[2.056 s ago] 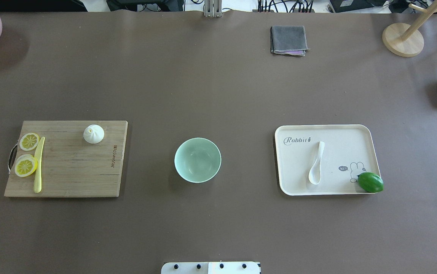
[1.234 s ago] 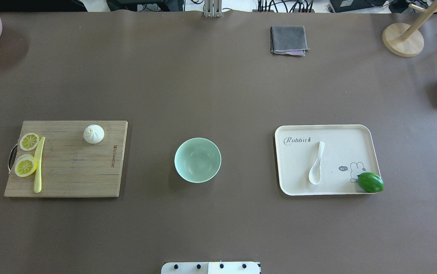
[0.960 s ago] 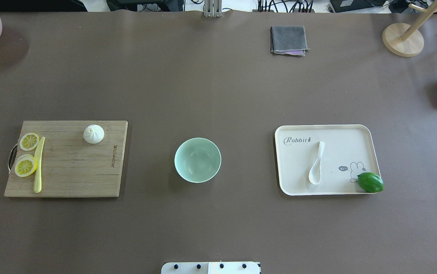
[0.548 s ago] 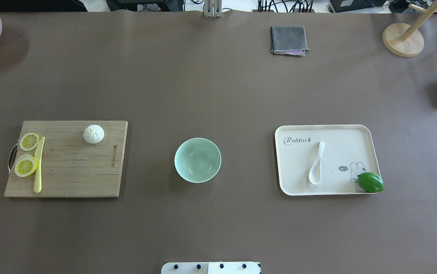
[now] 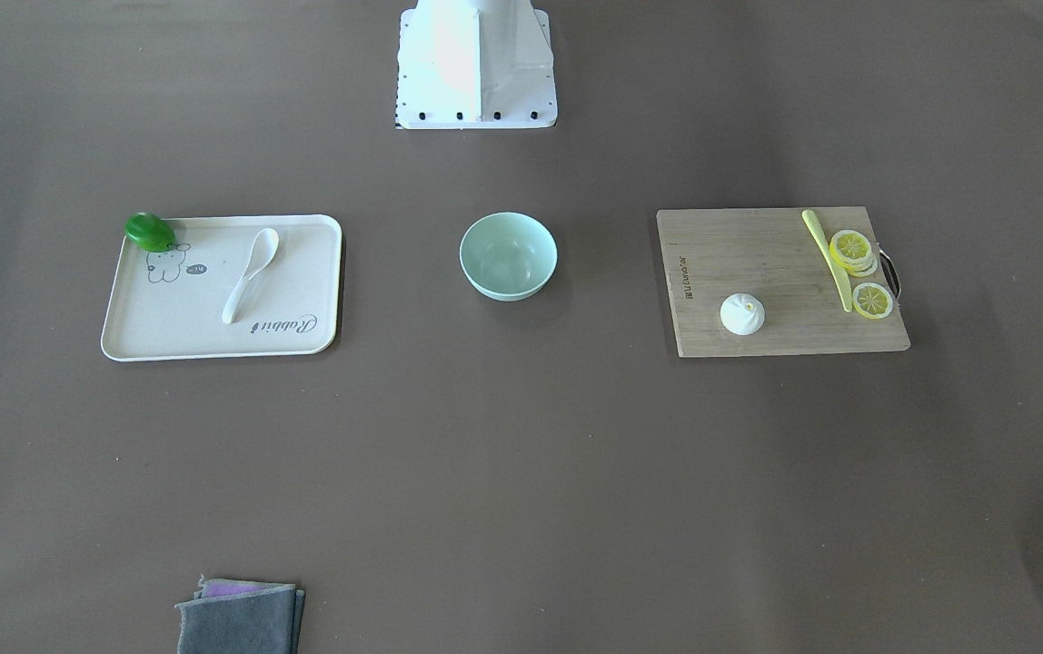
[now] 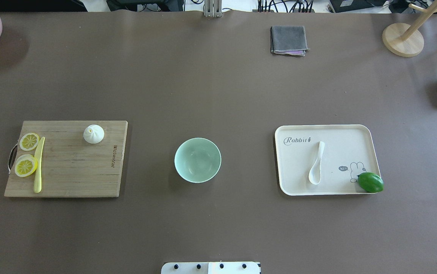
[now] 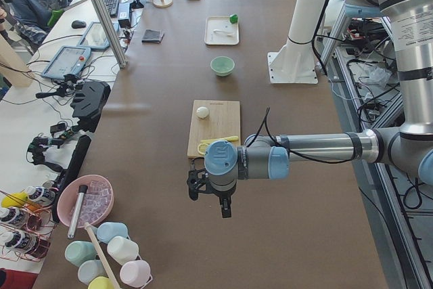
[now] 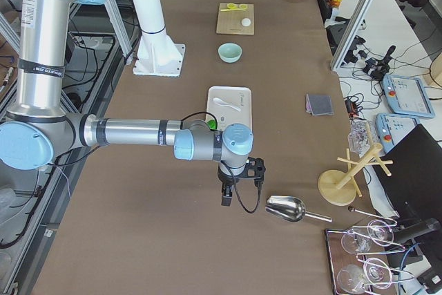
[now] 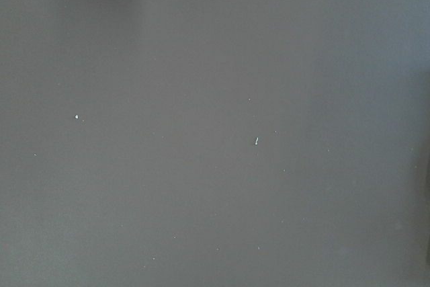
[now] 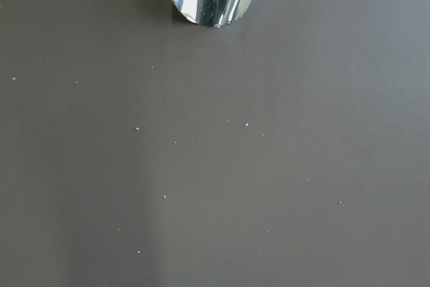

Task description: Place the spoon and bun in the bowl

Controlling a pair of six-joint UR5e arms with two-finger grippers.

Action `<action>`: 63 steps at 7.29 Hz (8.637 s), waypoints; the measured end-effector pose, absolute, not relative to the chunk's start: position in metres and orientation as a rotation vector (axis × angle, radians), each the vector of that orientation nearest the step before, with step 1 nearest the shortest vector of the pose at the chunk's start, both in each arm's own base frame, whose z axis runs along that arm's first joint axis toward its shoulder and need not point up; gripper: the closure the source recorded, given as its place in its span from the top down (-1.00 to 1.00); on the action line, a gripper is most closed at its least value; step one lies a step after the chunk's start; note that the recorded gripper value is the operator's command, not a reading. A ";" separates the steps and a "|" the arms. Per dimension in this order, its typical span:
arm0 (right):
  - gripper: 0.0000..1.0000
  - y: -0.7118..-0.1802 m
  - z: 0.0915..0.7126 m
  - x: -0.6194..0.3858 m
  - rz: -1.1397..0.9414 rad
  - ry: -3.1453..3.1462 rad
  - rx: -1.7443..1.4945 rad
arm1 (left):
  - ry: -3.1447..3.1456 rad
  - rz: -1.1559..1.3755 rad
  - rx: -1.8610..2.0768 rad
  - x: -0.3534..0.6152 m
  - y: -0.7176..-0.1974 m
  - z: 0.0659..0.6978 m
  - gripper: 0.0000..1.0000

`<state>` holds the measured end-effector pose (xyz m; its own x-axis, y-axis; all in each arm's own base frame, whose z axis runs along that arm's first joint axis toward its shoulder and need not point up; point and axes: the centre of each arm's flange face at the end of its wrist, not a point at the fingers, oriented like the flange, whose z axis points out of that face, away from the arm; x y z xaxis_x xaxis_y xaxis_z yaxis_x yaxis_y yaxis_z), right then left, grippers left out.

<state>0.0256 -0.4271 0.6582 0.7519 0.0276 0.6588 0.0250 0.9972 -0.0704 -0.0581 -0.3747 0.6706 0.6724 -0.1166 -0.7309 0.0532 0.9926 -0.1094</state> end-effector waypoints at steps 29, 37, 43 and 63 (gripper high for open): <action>-1.00 -0.449 0.430 -0.402 0.209 -0.828 -0.264 | 0.893 -0.147 -0.089 -0.043 -0.399 0.642 0.96; -1.00 -0.436 0.276 -0.468 0.515 -0.948 -0.322 | 0.824 -0.068 -0.160 0.194 -0.481 0.501 0.96; -1.00 -0.419 0.186 -0.529 0.858 -0.982 -0.267 | 0.830 -0.121 -0.213 0.281 -0.482 0.446 0.96; 1.00 -0.437 0.260 -0.389 0.748 -0.974 -0.260 | 0.865 -0.261 -0.253 0.423 -0.477 0.292 -1.00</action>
